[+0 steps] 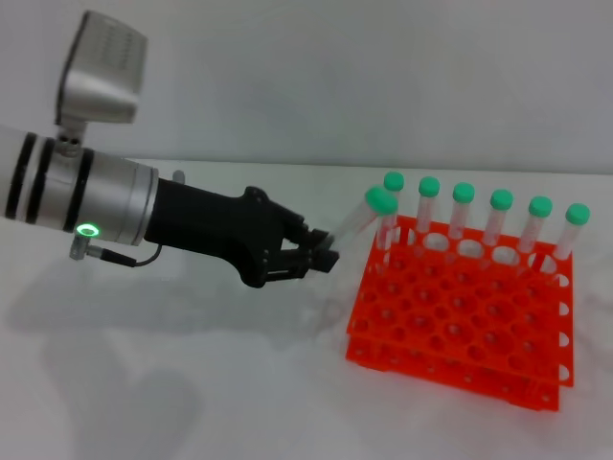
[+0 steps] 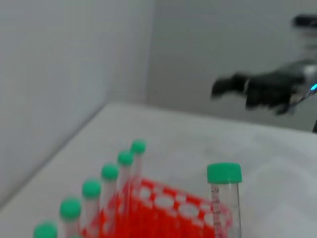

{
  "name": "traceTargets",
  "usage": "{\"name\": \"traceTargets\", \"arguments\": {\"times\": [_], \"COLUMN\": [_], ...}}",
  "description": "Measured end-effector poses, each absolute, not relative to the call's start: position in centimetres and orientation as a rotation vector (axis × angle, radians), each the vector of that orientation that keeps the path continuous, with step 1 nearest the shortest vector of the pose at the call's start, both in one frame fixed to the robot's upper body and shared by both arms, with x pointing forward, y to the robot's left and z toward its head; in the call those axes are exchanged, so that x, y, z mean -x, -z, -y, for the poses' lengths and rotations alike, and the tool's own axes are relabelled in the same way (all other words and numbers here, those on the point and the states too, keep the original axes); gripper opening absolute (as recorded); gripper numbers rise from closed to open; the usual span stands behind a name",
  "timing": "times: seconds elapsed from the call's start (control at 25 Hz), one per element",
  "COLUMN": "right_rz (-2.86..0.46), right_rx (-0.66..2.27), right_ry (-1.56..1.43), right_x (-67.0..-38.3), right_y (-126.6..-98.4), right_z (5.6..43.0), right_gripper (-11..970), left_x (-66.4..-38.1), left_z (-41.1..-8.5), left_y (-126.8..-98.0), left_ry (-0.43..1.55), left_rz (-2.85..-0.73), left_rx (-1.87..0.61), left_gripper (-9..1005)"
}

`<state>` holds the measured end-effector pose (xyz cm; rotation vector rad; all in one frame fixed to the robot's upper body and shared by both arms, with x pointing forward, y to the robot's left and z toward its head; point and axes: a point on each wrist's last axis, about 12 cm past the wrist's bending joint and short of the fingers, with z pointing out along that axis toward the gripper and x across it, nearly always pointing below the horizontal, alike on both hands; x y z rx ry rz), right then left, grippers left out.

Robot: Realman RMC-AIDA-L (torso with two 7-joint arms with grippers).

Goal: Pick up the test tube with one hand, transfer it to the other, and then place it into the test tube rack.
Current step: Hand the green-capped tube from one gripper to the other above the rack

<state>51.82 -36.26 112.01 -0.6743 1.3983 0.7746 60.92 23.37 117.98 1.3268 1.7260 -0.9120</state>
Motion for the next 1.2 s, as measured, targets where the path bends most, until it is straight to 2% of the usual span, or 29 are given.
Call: {"name": "traceTargets", "arguments": {"times": [0.2, 0.56, 0.84, 1.2], "right_rz": [-1.366, -1.317, -1.284, -1.261], "right_rx": [0.769, 0.865, 0.9, 0.931], "right_ry": [-0.907, -1.04, -1.042, -1.031], "right_x": [-53.1, -55.4, -57.4, -58.2], "right_y": [-112.9, -113.3, -113.7, -114.2], "right_z": [33.5, 27.2, 22.5, 20.8], "right_gripper": [631, 632, 634, 641], "left_x": [-60.5, -59.5, -59.5, -59.5], "left_z": [-23.9, -24.6, -23.5, -22.9], "left_y": [-118.0, -116.4, -114.7, -114.1], "left_ry": [0.879, 0.824, 0.83, 0.844], "left_rz": [-1.563, -1.353, -1.363, -1.372], "left_rx": [-1.303, -1.222, -1.218, -1.218], "left_gripper": [215, 223, 229, 237]}}
